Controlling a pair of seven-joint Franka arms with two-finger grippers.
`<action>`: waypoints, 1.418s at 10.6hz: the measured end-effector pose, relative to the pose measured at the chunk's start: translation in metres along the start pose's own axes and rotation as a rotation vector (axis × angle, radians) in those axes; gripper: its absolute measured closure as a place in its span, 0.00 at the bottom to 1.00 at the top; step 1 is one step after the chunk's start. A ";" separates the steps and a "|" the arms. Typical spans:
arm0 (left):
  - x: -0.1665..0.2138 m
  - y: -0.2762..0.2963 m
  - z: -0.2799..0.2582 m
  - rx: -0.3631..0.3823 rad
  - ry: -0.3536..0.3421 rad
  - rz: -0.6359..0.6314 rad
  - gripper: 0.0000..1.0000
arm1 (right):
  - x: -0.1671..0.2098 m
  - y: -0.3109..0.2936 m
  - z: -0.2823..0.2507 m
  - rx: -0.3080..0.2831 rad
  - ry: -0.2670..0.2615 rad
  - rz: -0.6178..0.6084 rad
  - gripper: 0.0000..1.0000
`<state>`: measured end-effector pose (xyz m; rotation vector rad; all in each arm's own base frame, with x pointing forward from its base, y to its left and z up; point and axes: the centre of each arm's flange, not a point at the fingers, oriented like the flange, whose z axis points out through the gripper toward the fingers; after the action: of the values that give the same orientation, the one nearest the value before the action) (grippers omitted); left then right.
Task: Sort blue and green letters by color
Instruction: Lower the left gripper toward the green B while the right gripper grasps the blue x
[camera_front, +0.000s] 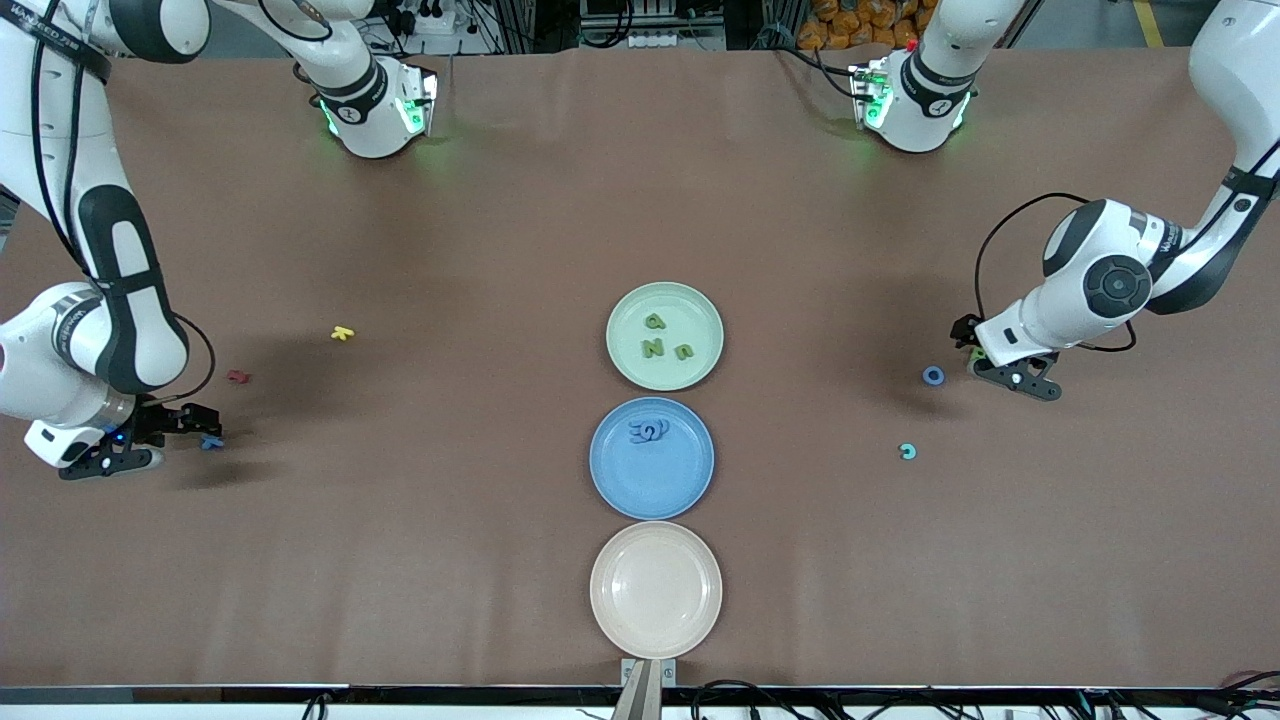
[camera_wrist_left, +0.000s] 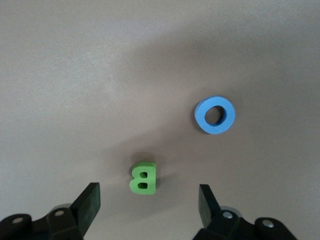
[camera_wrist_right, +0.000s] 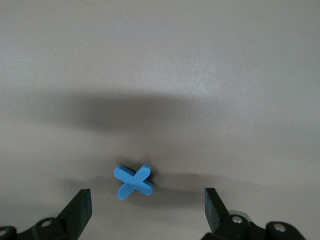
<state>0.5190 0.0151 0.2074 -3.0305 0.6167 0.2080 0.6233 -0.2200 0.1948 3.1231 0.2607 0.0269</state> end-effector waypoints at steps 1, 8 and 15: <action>0.000 0.000 0.003 -0.010 0.002 0.005 0.12 | -0.002 -0.001 0.003 0.003 -0.004 0.047 0.00; -0.004 -0.011 0.023 -0.005 0.010 0.025 0.24 | -0.008 -0.008 0.018 -0.009 0.006 0.182 0.04; -0.005 -0.013 0.026 -0.001 0.012 0.027 0.33 | -0.001 -0.017 0.019 -0.013 0.019 0.225 0.66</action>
<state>0.5163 0.0305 0.1829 -3.0282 0.6593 0.1916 0.6198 -0.2033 0.1760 3.1227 -0.0919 0.0591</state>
